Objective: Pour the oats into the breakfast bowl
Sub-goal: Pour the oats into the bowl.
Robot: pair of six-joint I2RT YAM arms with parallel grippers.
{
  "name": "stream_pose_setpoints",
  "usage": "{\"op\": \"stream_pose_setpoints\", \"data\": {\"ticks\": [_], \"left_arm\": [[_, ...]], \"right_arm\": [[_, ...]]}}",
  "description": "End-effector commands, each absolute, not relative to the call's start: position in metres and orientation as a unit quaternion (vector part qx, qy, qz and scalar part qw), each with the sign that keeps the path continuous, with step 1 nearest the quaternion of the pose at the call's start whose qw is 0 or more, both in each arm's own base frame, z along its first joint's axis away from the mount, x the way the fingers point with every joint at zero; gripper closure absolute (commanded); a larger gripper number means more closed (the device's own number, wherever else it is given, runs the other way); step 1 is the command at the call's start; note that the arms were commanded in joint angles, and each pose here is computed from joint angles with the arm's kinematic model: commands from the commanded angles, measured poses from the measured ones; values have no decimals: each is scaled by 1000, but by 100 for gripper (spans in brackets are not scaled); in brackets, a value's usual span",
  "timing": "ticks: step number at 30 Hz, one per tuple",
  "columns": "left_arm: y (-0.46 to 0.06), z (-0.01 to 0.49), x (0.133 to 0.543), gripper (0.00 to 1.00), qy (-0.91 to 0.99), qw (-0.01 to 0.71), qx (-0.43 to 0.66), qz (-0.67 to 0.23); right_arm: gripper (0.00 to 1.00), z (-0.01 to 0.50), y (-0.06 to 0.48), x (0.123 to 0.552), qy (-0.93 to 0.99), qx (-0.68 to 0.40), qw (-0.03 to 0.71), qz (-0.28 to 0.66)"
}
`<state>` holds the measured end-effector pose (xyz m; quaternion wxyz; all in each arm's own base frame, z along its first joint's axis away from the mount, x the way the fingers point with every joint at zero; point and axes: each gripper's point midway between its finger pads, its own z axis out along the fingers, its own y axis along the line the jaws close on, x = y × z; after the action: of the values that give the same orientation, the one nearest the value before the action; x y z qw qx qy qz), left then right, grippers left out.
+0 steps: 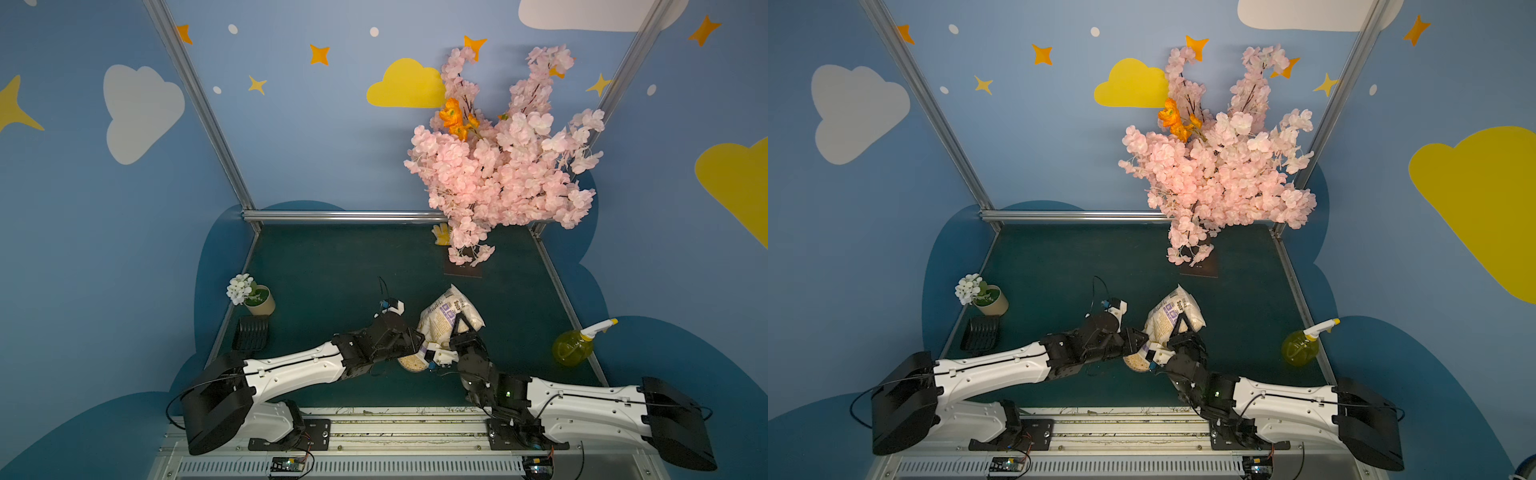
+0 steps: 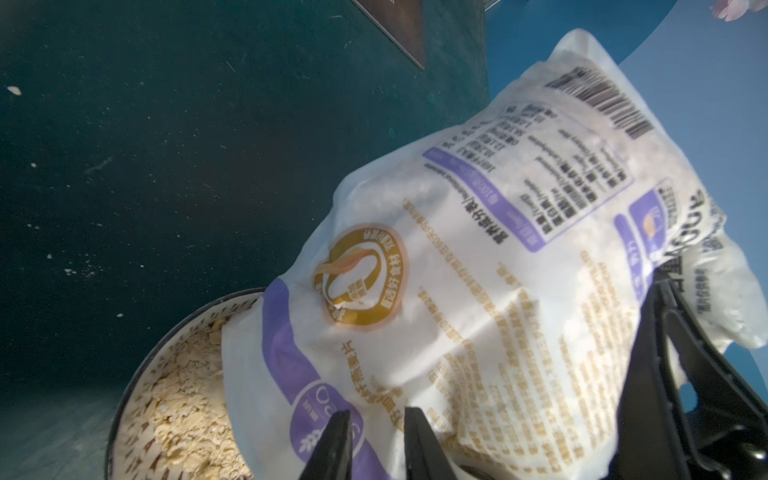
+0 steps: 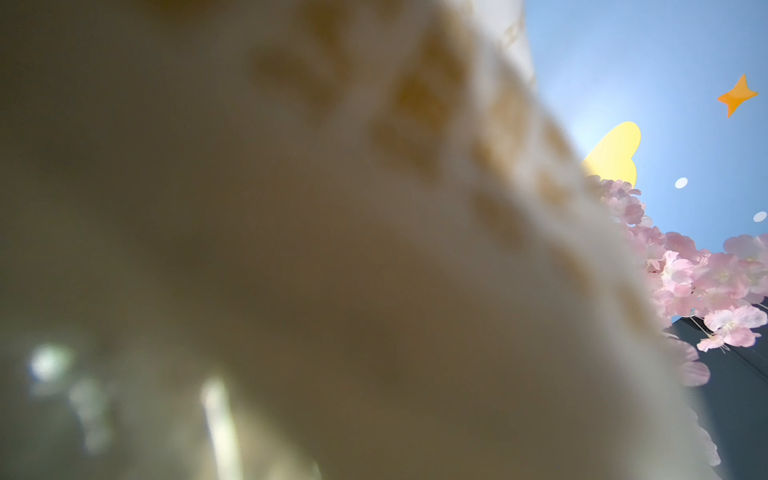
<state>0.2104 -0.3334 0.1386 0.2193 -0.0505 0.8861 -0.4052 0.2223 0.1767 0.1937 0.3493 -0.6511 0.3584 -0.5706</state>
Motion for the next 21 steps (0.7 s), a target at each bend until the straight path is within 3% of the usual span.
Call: {"op": "stream_pose_setpoints", "data": {"ticks": [1,21], "left_arm": [[-332,144,211,74,882,228,-51,-410],[-323,147,214,74,881,241,-65,-402]], "right_arm": [[100,255,175,226,435,-562,441,-547],[100,240,165,227,431,-578,411,-557]]}}
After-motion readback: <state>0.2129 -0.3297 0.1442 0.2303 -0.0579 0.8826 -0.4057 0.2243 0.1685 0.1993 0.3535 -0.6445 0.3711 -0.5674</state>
